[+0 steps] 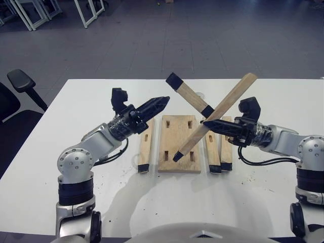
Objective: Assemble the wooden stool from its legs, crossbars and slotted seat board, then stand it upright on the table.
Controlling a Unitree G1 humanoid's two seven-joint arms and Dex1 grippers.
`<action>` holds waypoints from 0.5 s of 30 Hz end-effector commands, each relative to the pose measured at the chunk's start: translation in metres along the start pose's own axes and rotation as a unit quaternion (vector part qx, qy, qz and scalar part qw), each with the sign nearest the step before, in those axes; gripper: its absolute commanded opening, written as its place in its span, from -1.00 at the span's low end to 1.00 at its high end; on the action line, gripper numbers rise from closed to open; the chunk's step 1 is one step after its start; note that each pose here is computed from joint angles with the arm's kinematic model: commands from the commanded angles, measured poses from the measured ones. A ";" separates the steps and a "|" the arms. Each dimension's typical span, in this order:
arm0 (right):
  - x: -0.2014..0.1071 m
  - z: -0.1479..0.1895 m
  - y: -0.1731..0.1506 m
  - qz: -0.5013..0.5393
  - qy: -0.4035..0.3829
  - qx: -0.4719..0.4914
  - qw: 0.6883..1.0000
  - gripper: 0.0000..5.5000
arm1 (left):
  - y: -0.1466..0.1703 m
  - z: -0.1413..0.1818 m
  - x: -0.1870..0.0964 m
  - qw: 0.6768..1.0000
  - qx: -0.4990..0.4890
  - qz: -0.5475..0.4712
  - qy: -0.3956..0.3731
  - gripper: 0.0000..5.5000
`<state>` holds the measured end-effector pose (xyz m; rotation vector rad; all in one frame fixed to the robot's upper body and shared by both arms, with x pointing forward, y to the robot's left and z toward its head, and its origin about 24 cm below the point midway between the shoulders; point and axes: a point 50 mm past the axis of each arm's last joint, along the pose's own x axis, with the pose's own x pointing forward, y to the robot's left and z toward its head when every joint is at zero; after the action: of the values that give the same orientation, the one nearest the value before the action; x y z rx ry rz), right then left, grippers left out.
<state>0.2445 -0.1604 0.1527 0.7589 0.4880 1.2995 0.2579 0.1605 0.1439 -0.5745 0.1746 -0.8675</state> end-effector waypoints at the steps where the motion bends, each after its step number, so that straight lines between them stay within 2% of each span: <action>1: -0.016 0.018 -0.010 -0.074 -0.061 -0.039 0.995 -0.27 | 0.013 -0.052 -0.008 0.945 0.249 0.078 0.199 0.06; 5: -0.016 0.031 -0.019 -0.113 -0.124 -0.054 0.984 -0.27 | 0.010 -0.084 -0.018 0.882 0.367 0.062 0.289 0.06; 9: -0.012 0.031 -0.022 -0.124 -0.135 -0.060 0.981 -0.27 | 0.013 -0.096 -0.026 0.838 0.424 0.051 0.340 0.06; 15: -0.007 0.035 -0.025 -0.152 -0.114 -0.112 0.975 -0.27 | 0.018 -0.098 -0.034 0.812 0.446 0.068 0.372 0.06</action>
<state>0.2782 -0.1796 0.1468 0.6892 0.3064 0.9484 0.2173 0.1446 0.0612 0.6481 0.3693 -0.9031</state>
